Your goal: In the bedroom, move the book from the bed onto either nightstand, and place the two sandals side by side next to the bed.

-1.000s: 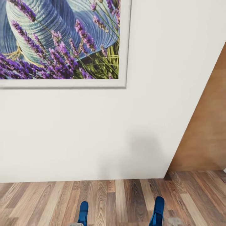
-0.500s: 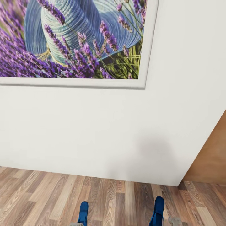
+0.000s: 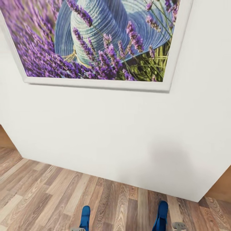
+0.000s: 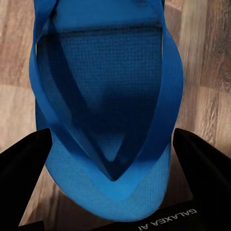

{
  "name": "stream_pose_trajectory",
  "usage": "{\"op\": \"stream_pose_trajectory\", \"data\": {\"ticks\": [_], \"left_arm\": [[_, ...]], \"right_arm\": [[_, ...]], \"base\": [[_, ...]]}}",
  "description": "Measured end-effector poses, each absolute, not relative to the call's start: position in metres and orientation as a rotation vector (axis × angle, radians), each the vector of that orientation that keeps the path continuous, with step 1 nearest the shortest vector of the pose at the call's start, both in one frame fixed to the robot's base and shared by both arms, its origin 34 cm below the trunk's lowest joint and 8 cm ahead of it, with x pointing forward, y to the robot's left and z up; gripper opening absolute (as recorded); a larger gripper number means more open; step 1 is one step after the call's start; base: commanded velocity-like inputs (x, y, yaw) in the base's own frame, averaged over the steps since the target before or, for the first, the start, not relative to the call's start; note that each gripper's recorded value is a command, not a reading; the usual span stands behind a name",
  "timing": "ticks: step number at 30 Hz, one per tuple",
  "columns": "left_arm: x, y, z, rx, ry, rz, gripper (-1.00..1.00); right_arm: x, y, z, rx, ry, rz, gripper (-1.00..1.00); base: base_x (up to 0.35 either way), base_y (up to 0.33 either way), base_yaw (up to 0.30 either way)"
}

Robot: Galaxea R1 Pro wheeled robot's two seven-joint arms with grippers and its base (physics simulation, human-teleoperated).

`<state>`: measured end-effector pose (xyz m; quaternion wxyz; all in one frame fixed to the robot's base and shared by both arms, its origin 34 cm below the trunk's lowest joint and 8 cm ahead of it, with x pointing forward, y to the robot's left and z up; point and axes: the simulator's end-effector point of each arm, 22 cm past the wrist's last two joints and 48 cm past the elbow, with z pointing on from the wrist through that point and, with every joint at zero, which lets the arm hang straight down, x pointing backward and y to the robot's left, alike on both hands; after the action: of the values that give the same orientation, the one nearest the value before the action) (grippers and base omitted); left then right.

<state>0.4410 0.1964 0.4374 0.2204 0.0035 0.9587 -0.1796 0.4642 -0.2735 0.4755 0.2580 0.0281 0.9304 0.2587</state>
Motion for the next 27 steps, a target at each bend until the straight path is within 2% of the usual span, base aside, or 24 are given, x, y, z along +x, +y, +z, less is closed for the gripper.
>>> {"op": "stream_pose_trajectory", "data": {"ticks": [27], "left_arm": [[0.4409, 0.1961, 0.4375, 0.011, 2.651, -0.498, -1.00]], "right_arm": [[0.4642, -0.2737, 0.4754, 0.076, 2.523, 0.700, -1.00]], "base": [[0.000, 0.000, 0.291]]}}
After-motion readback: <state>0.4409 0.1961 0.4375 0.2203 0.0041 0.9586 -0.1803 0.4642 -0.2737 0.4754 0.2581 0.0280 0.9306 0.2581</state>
